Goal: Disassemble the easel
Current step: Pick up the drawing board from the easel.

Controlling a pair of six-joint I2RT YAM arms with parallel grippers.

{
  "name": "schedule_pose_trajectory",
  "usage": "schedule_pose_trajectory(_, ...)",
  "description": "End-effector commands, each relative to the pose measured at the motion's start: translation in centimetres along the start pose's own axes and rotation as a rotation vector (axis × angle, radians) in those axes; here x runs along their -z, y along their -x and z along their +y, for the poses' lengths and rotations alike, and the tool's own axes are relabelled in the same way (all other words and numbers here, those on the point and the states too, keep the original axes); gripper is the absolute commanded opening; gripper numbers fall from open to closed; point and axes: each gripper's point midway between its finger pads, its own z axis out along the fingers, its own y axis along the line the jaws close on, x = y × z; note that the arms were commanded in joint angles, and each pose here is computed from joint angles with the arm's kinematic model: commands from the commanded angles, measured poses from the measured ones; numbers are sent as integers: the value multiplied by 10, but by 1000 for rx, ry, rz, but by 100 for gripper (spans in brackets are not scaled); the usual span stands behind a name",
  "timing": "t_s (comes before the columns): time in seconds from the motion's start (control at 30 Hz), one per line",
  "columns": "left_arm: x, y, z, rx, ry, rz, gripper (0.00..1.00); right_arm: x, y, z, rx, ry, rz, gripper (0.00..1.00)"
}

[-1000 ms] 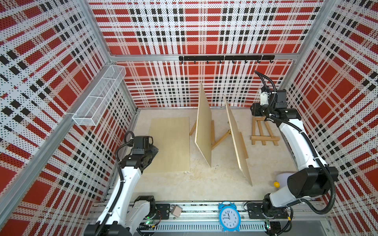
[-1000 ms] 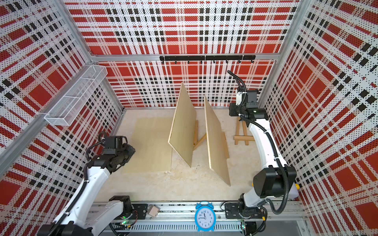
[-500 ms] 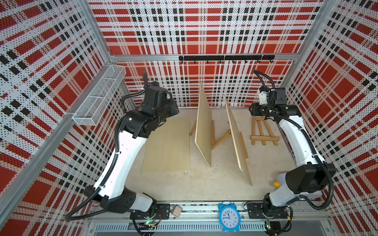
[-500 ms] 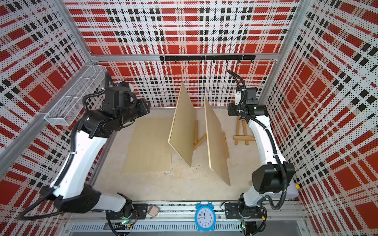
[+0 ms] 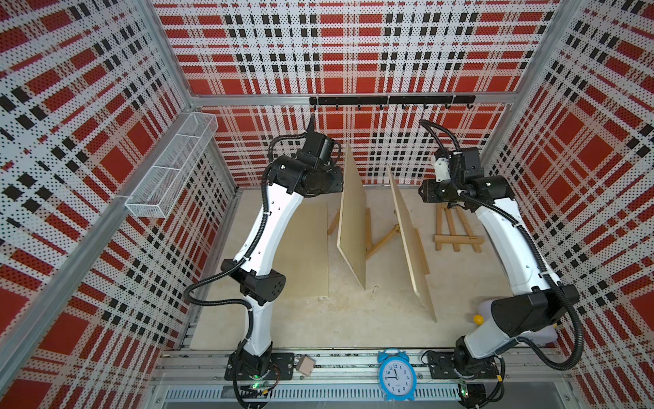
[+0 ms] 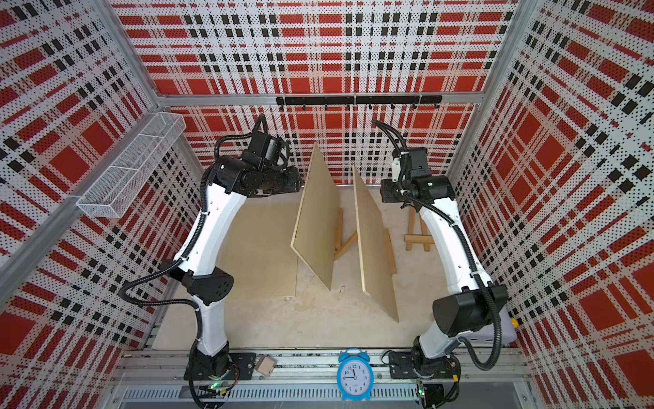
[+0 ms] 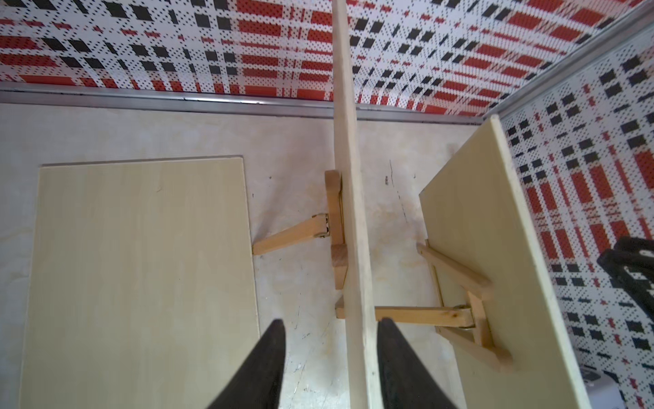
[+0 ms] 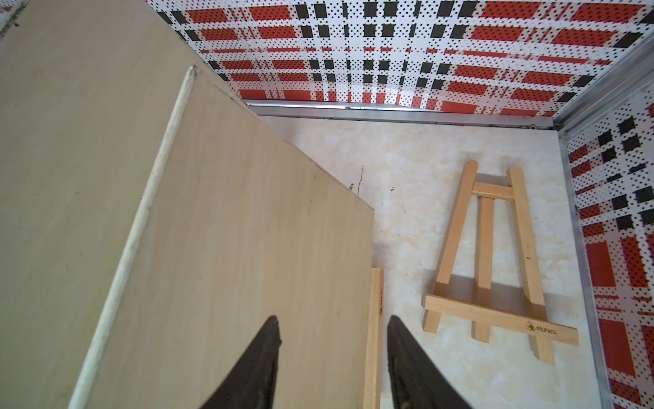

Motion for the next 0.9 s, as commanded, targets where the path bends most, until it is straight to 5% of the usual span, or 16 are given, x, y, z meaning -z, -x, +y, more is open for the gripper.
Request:
schedule_pose_trajectory(0.0, 6, -5, -6, -42, -40, 20, 46, -4, -6, -5, -41, -21, -4, 51)
schedule_pose_trajectory(0.3, -9, 3, -21, -51, -101, 2, 48, -4, -18, -8, -32, -39, -7, 52)
schedule_pose_trajectory(0.87, -46, -2, -22, -104, -18, 10, 41, 4, -4, 7, 16, 39, -27, 54)
